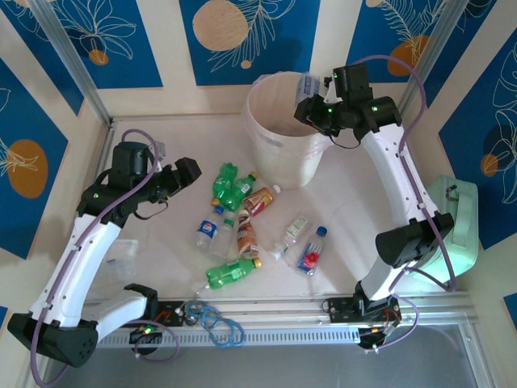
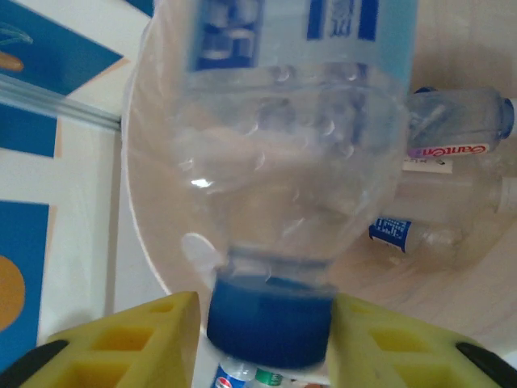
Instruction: Put the plastic bottles in the bin
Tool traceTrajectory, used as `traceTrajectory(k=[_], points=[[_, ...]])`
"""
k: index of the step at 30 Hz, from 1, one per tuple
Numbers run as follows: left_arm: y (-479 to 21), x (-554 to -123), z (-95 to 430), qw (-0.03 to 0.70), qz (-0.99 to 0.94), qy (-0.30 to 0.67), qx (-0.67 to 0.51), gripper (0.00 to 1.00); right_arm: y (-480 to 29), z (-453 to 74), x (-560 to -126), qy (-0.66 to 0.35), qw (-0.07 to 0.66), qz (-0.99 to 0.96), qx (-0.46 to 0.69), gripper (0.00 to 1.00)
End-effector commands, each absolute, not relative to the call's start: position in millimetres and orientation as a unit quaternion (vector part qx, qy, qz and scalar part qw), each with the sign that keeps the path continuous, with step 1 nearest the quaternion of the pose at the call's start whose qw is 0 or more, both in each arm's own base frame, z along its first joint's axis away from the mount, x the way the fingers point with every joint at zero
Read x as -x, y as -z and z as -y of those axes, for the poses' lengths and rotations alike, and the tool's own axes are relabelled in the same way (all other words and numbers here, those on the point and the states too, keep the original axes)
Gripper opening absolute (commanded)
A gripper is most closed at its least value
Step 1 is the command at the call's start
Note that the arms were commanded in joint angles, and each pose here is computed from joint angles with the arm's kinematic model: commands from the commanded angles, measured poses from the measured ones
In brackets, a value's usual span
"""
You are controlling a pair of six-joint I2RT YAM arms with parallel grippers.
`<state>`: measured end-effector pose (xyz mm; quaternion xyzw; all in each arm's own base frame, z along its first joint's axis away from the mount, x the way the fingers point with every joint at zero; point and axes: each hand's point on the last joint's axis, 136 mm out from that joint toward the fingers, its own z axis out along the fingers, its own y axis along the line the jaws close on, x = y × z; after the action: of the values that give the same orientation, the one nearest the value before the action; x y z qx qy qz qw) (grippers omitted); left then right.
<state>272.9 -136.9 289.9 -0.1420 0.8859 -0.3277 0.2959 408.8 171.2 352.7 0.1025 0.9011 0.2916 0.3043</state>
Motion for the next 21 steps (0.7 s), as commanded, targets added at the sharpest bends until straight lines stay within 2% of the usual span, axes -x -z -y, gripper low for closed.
traceTrajectory(k=[1, 5, 11, 16, 21], points=[[-284.3, -268.3, 134.0, 0.296, -0.891, 0.315, 0.135, 0.85, -377.8, -171.8, -403.7, -0.307, 0.324, -0.891, -0.086, 0.52], [-277.6, -268.9, 132.3, 0.293, -0.895, 0.307, 0.136, 0.85, -385.7, -171.3, -399.3, -0.31, 0.331, -0.888, -0.08, 0.57], [-258.4, -268.2, 127.3, 0.28, -0.909, 0.279, 0.133, 0.84, -404.5, -188.4, -376.5, -0.322, 0.352, -0.878, -0.041, 0.59], [-221.3, -260.4, 118.1, 0.246, -0.932, 0.233, 0.13, 0.81, -408.0, -230.5, -334.8, -0.307, 0.371, -0.875, 0.048, 0.6], [-182.6, -249.9, 119.0, 0.202, -0.947, 0.215, 0.125, 0.79, -387.8, -274.4, -282.5, -0.29, 0.362, -0.877, 0.126, 0.6]])
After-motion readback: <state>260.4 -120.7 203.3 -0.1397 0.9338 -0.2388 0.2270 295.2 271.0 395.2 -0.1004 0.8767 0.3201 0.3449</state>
